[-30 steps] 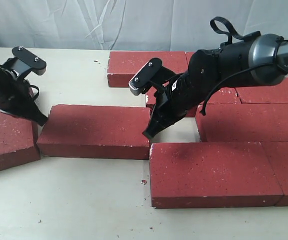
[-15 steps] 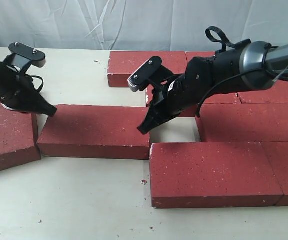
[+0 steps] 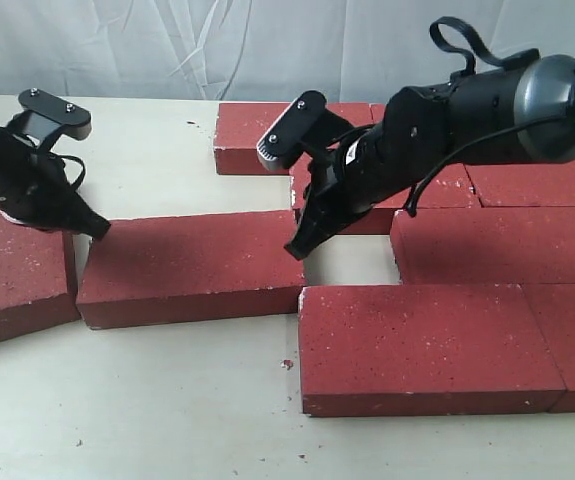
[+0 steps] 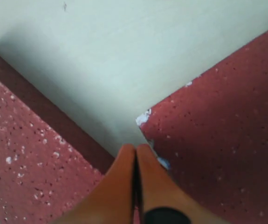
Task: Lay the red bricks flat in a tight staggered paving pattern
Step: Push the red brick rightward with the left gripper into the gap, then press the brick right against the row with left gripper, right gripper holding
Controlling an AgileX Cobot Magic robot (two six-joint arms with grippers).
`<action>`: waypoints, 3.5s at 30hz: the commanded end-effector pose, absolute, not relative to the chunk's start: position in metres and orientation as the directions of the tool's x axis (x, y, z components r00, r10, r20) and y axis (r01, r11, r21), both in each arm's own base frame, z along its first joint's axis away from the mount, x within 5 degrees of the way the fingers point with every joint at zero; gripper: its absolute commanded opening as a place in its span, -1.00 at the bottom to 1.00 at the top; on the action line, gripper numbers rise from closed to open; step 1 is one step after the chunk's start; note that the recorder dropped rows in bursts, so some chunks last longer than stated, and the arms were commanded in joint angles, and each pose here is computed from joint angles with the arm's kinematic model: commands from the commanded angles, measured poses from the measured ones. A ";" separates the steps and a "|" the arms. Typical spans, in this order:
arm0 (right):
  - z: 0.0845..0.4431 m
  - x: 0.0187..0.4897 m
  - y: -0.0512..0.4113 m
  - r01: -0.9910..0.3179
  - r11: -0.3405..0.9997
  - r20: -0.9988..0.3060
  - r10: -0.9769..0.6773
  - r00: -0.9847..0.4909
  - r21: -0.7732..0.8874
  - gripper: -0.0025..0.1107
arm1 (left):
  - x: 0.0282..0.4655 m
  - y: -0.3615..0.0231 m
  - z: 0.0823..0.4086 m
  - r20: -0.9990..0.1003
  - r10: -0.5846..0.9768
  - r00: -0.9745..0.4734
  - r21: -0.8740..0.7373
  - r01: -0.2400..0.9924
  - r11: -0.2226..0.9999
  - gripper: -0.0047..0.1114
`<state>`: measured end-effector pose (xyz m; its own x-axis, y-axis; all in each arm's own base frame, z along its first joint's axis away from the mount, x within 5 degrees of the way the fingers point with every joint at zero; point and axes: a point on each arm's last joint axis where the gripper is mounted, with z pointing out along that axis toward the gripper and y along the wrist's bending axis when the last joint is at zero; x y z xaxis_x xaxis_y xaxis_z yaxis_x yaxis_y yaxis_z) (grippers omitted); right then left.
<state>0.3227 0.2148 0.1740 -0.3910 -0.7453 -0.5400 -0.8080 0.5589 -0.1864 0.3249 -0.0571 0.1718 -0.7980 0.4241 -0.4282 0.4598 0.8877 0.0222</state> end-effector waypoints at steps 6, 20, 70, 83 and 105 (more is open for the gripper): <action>0.182 0.315 0.208 -0.848 0.488 -0.456 -0.815 -0.358 -0.207 -0.97 | 0.317 -0.058 0.171 -0.369 0.446 -0.816 -0.007 0.482 0.876 -0.92; 0.180 0.336 0.166 -0.780 0.601 -0.440 -0.755 -0.486 -0.171 -0.97 | 0.324 -0.074 0.154 -0.369 0.487 -0.792 -0.013 0.528 0.849 -0.92; 0.181 0.347 0.150 -0.725 0.665 -0.474 -0.705 -0.528 -0.181 -0.97 | 0.332 -0.106 0.143 -0.481 0.459 -0.747 -0.067 0.553 0.830 -0.92; 0.183 0.362 0.110 -0.597 0.788 -0.491 -0.583 -0.647 -0.148 -0.97 | 0.336 -0.130 0.131 -0.483 0.494 -0.723 -0.078 0.597 0.798 -0.92; 0.183 0.362 0.110 -0.592 0.793 -0.497 -0.574 -0.651 -0.140 -0.97 | 0.331 -0.155 0.133 -0.521 0.528 -0.671 -0.038 0.636 0.771 -0.92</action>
<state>0.3607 0.1122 0.1782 -0.6547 -0.5842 -0.4796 -0.6030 0.7863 -0.1348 0.3304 -0.1487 0.1319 -0.6775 0.5329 -0.5070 0.6360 0.7706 -0.0399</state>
